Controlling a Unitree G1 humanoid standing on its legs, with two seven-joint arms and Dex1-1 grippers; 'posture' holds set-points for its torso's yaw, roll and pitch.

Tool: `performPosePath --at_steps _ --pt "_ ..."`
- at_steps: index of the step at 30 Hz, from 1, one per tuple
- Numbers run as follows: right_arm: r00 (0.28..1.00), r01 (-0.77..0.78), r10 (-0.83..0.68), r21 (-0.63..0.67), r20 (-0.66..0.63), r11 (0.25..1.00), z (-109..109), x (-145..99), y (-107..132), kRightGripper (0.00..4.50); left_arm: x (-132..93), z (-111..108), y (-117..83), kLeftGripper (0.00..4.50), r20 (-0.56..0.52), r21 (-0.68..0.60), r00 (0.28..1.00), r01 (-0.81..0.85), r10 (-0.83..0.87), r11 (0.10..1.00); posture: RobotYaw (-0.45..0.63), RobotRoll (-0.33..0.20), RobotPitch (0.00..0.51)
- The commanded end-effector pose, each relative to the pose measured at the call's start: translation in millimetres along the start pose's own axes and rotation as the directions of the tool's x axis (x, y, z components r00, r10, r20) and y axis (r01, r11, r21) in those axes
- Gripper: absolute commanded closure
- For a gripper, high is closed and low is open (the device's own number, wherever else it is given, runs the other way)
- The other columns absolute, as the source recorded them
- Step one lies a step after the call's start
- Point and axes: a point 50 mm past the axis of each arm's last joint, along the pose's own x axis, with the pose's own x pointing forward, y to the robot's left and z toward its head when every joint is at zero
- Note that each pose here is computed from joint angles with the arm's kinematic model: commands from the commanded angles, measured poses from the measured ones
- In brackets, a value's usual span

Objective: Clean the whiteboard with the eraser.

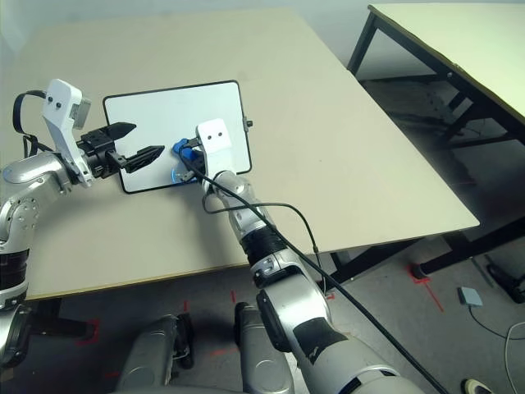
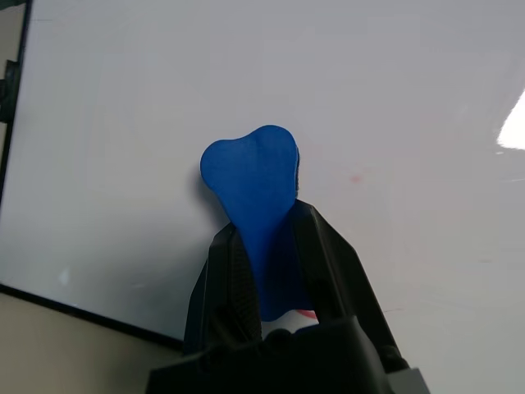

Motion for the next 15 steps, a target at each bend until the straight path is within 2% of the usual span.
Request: performPosePath --at_steps 1,4,7,15 --pt "0.985 0.134 -0.132 0.003 -0.114 0.991 -23.9 -7.8 -26.8 3.69 -1.2 0.9 -1.9 0.00 0.002 0.000 1.000 0.008 -0.008 1.000 0.05 0.000 0.204" --pt "0.976 0.187 -0.186 -0.001 -0.116 0.982 -22.4 -10.2 -39.2 3.69 -0.5 1.4 -1.2 0.00 0.003 0.000 1.000 0.008 -0.008 1.000 0.04 0.000 0.204" --pt "0.975 0.190 -0.188 0.004 -0.119 0.982 -22.4 -10.5 -40.2 3.69 -0.4 1.7 -1.5 0.00 0.005 0.000 1.000 0.010 -0.010 1.000 0.04 0.000 0.205" --pt "0.991 0.046 -0.041 0.036 -0.127 0.998 -26.3 -5.6 -6.9 3.69 -0.1 1.4 -1.4 0.00 0.007 -0.002 1.000 0.009 -0.009 1.000 0.05 0.000 0.210"
